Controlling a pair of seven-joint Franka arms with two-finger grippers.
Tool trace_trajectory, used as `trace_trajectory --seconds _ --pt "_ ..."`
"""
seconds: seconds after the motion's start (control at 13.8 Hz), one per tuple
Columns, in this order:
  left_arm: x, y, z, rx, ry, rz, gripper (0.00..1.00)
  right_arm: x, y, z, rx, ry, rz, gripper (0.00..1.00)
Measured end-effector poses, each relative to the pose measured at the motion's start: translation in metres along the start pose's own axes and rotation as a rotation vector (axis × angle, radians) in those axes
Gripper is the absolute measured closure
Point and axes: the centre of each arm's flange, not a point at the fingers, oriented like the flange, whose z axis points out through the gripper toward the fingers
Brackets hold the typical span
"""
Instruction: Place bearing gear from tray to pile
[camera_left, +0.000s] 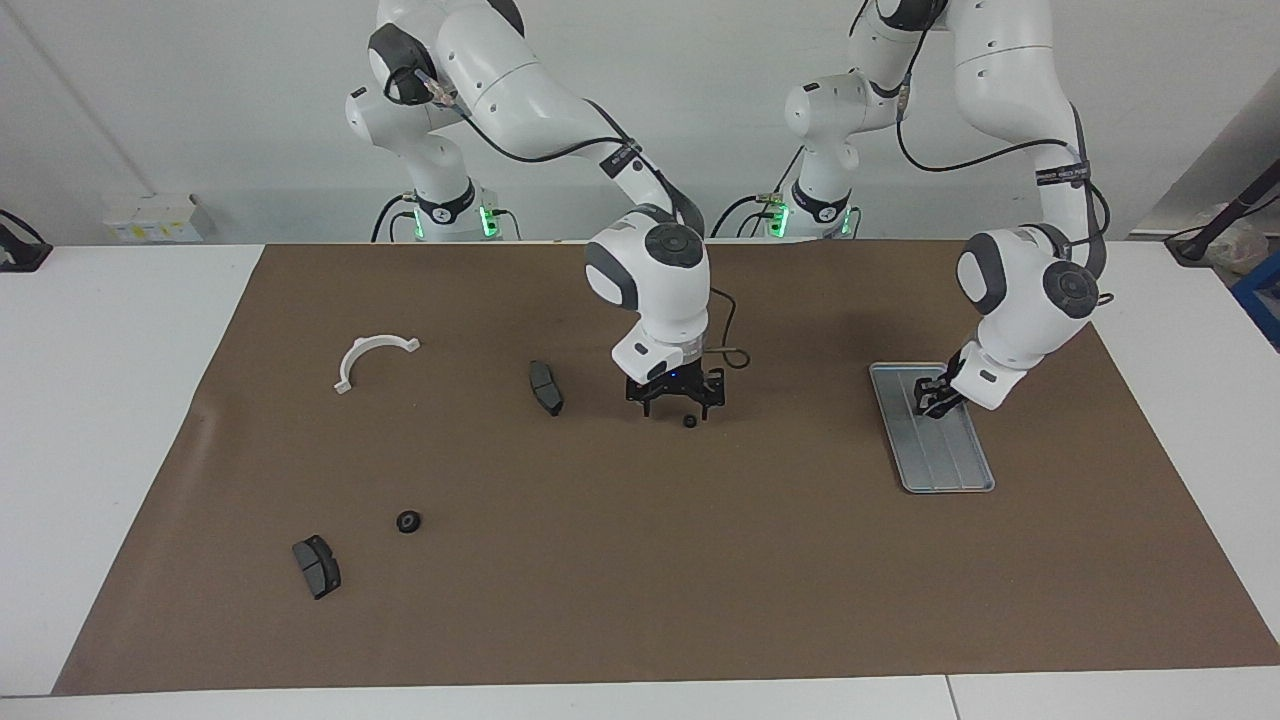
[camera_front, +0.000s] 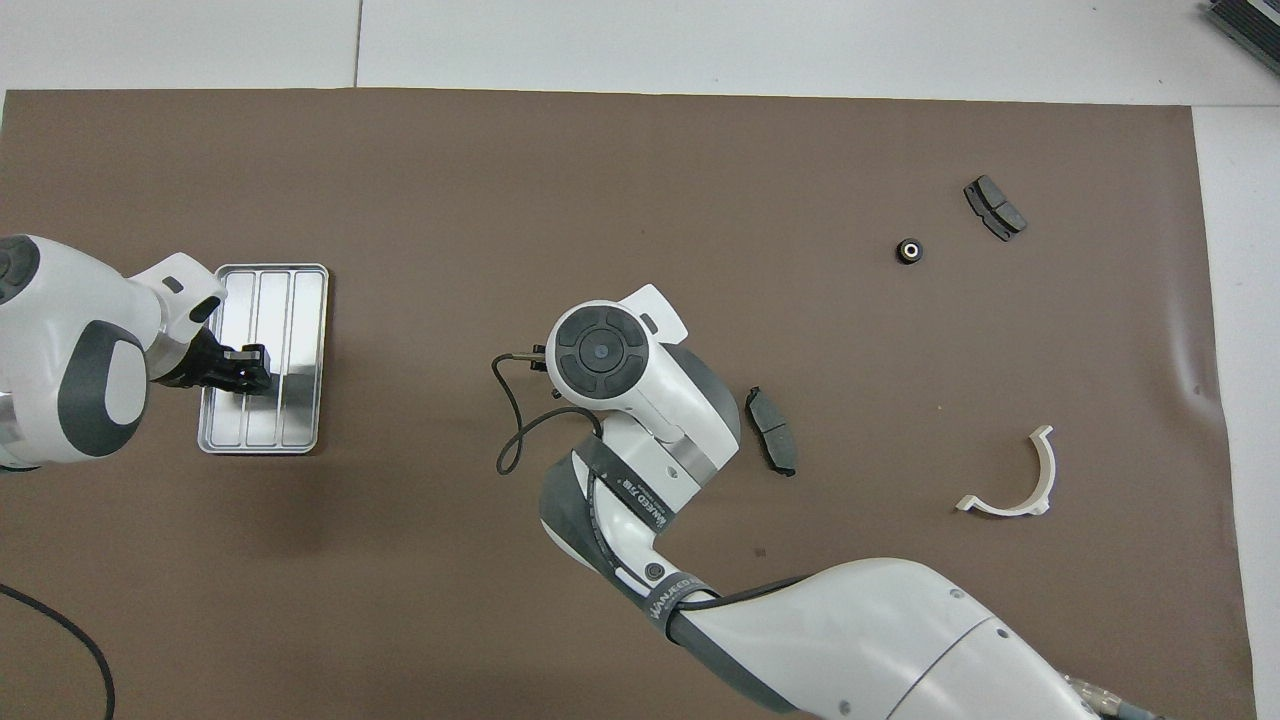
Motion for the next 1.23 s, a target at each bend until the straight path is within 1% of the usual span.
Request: trace_trajectory --seconds 0.07,0.15,0.22,0.29,0.36,0.44,0.58,0.65,0.8,0.87,1.23 --pt "0.0 0.0 0.0 0.0 0.0 0.0 0.65 -0.001 -0.001 0.001 -0.002 0.001 -0.004 0.12" --pt "0.0 0.0 0.0 0.0 0.001 0.0 0.65 -0.003 -0.002 0.001 -0.002 0.002 -0.008 0.22" --pt "0.0 0.0 0.0 0.0 0.004 0.001 0.65 -0.005 -0.005 0.001 0.002 0.004 -0.013 0.22" --pt "0.001 0.001 -0.002 0.0 0.011 0.002 0.65 -0.007 -0.008 0.001 0.011 0.01 -0.018 0.32" --pt "0.004 0.003 -0.005 0.0 0.021 0.005 0.65 -0.008 -0.011 0.002 0.018 0.013 -0.021 0.36" --pt "0.008 0.005 -0.012 -0.001 0.036 0.008 0.65 -0.009 -0.012 0.004 0.026 0.019 -0.023 0.36" --pt "0.019 0.013 -0.033 0.0 0.076 0.007 0.65 -0.008 -0.013 0.007 0.034 0.023 -0.022 0.4" --pt "0.023 0.022 -0.044 0.0 0.086 0.002 0.65 -0.008 -0.013 0.007 0.034 0.023 -0.021 0.43" --pt "0.028 0.046 -0.059 -0.001 0.09 -0.019 0.65 -0.007 -0.013 0.008 0.038 0.026 -0.02 0.47" --pt "0.029 0.058 -0.062 -0.001 0.09 -0.03 0.65 -0.007 -0.013 0.008 0.044 0.03 -0.02 0.47" --pt "0.024 0.104 -0.059 -0.002 0.084 -0.075 0.65 -0.008 -0.01 0.016 0.064 0.043 0.008 0.53"
